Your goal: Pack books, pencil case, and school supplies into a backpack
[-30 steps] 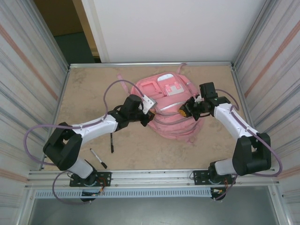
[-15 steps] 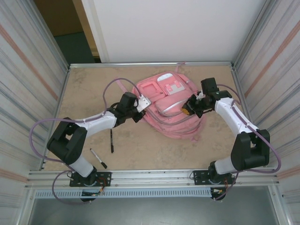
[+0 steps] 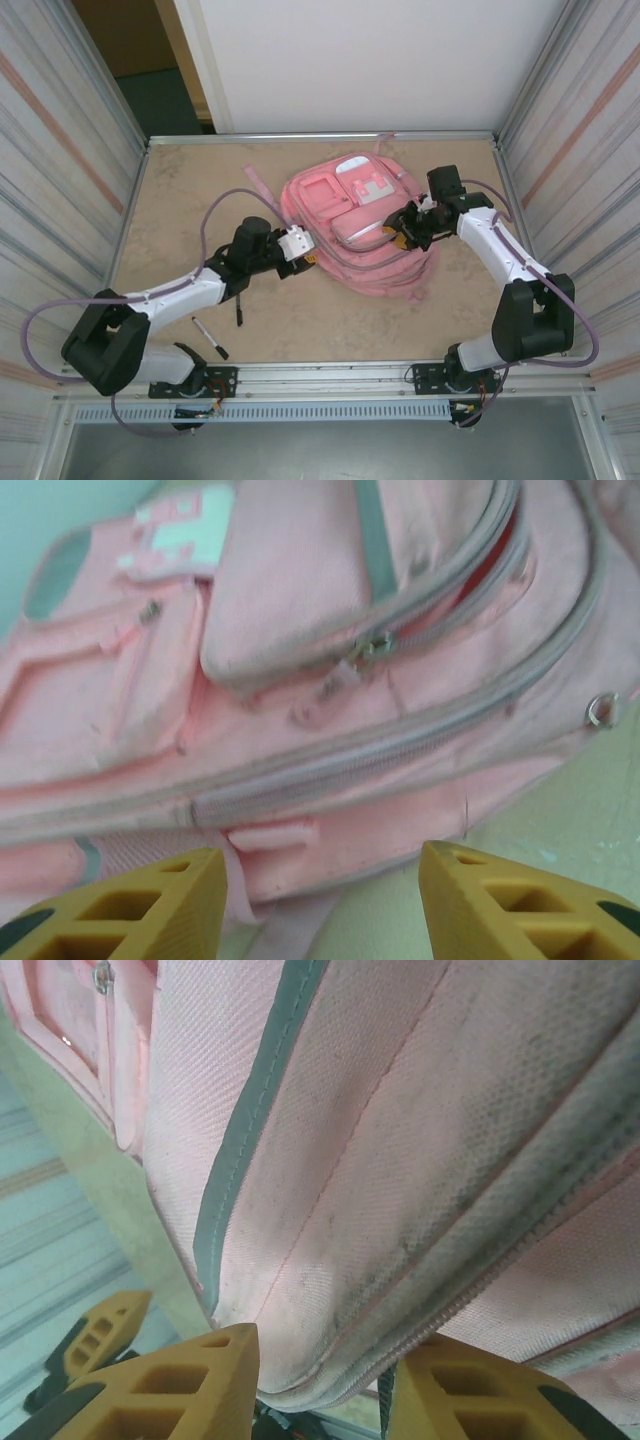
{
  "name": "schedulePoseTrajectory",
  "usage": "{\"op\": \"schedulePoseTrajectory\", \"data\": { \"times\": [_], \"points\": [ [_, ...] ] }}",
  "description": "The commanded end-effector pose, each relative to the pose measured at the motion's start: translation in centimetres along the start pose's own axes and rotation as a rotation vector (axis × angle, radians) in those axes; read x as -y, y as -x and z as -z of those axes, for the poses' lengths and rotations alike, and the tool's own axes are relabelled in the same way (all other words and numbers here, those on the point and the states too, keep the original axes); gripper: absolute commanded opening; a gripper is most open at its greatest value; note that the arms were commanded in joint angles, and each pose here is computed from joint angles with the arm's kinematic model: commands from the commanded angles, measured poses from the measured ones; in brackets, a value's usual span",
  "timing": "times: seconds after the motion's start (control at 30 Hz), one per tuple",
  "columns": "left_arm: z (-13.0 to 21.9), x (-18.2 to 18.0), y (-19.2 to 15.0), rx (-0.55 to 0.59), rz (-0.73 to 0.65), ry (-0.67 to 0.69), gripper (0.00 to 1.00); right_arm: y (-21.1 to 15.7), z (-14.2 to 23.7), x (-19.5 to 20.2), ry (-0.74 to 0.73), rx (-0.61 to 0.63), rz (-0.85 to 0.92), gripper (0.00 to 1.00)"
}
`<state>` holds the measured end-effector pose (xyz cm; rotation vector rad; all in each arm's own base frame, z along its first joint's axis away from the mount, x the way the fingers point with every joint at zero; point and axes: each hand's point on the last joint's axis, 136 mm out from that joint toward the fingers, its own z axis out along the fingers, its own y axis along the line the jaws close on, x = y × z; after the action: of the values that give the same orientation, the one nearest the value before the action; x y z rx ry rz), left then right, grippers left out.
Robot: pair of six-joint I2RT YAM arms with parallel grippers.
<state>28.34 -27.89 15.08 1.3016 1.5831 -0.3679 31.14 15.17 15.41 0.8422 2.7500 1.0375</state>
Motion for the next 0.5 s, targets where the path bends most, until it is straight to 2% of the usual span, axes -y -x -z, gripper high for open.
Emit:
{"op": "schedulePoseTrajectory", "data": {
  "times": [0.0,0.07,0.17,0.2,0.37,0.47],
  "points": [
    [-0.1,0.7,3.1,0.093,-0.162,-0.019,0.54,-0.2,0.2,-1.7,0.064,-0.002,-0.008,0.34],
    [-1.1,0.8,4.3,0.128,-0.168,-0.05,0.55,-0.3,0.3,-2.3,0.083,0.003,-0.001,0.3],
    [-3.1,1.1,5.7,0.137,-0.166,-0.099,0.56,0.0,0.3,-2.9,0.104,0.029,0.002,0.09],
    [-3.8,1.1,6.2,0.137,-0.172,-0.1,0.57,0.1,0.2,-3.0,0.111,0.03,-0.003,0.06],
    [-6.3,1.3,8.8,0.17,-0.197,-0.089,0.6,-0.6,0.2,-4.6,0.155,0.028,0.003,0.05],
    [-6.7,2.1,9.5,0.2,-0.18,-0.139,0.6,-0.5,0.1,-5.2,0.173,0.032,-0.001,0.03]
  ]
}}
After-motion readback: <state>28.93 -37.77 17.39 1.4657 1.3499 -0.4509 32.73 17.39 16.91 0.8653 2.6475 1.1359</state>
